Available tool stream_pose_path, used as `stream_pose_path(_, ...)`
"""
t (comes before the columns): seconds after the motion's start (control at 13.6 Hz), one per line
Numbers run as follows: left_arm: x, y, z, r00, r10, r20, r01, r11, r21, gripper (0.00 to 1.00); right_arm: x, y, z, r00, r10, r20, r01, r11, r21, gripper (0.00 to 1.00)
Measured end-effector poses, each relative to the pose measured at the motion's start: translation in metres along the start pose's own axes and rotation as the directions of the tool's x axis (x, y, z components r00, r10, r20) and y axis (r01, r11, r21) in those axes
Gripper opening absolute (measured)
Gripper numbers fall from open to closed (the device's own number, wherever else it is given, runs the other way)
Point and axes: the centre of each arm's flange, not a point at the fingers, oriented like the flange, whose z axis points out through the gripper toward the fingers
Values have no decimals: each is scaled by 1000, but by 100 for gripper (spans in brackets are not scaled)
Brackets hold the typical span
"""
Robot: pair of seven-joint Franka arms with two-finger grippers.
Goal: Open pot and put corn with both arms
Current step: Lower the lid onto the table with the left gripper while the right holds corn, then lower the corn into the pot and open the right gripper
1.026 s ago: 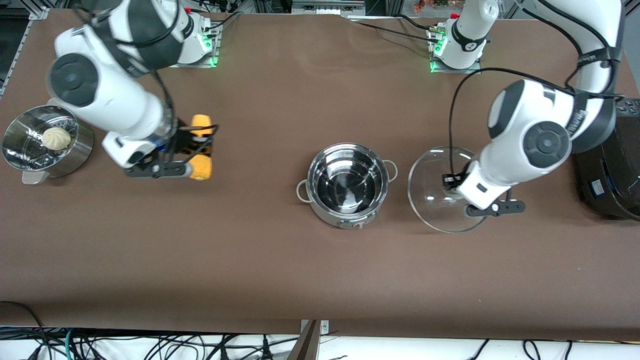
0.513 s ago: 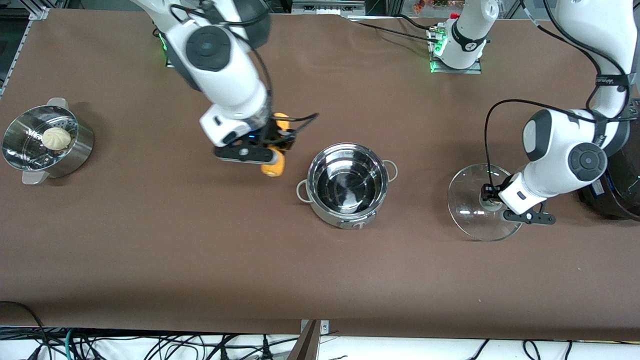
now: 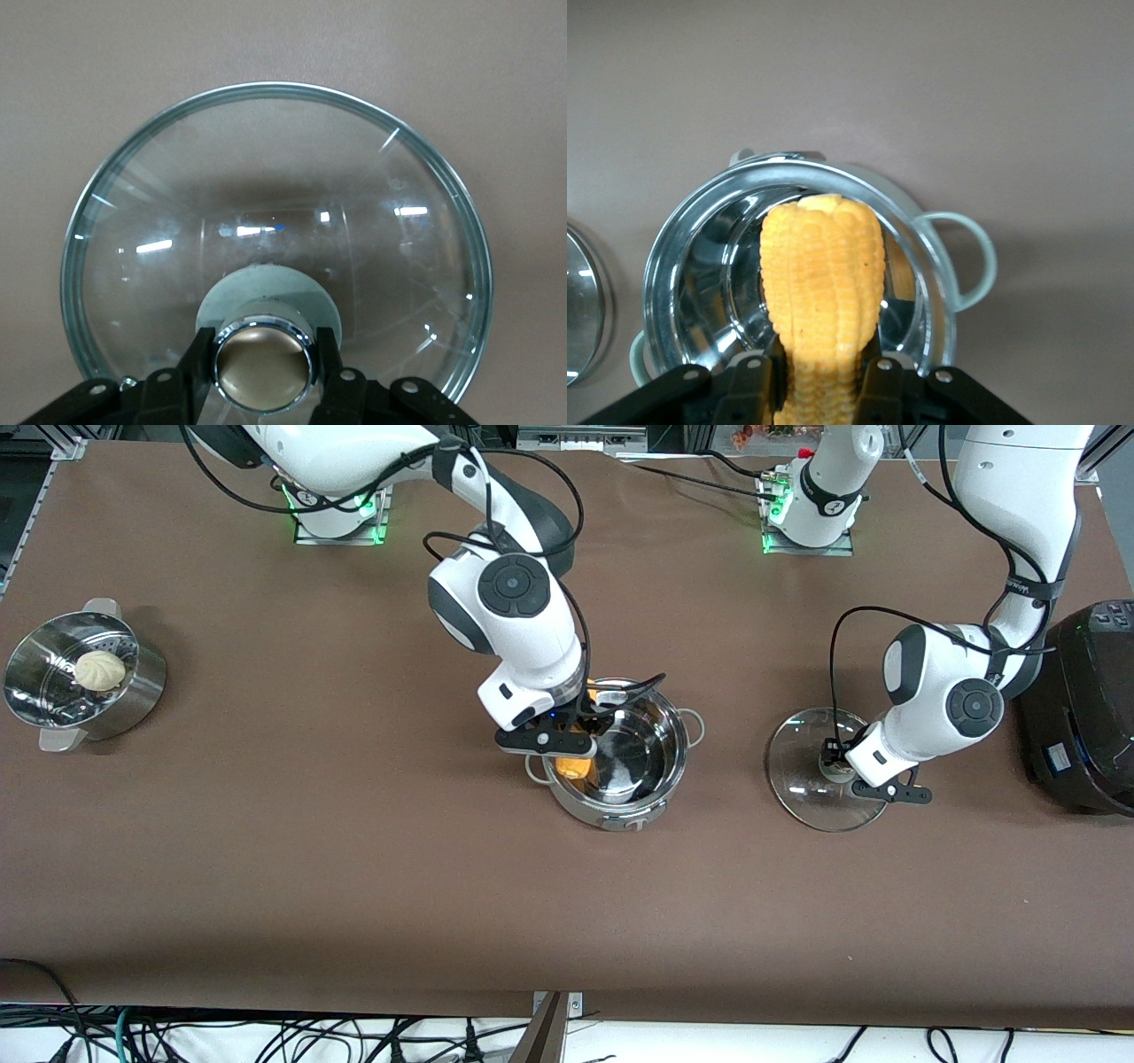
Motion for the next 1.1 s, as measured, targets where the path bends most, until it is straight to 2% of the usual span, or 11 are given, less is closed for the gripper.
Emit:
stream_pose_path(0.15,0,0,0,1000,0,1,0,1000,0,51,-12,-9,13,1000,-29,-7,29,1000,-12,33)
stream_pose_path(0.22,-1,0,1,1000,0,3,0,1000,0,56,-20,-15,20,999,-43,-6,43,999,-16,33)
stream_pose_path(0.51,-2,0,-16,1000,0,-1,0,1000,0,95,-44,-29,50,997,-79,13,79,997,-22,33)
stream_pose_path(0.59,-2,0,-29,1000,0,-16,0,1000,2,100,-44,-29,56,997,-79,12,79,997,-23,33)
stream_pose_path(0.81,-9,1,-92,998,-1,-59,2,1000,6,100,-39,-25,67,997,-72,3,72,997,-17,33)
stream_pose_path(0.95,-24,-2,-151,996,-8,-94,8,1000,10,100,-36,-24,77,998,-69,-6,69,998,-1,33)
stream_pose_path(1.1,-49,-4,-214,996,-17,-88,18,1000,9,100,-33,-21,89,998,-63,-12,63,998,5,33)
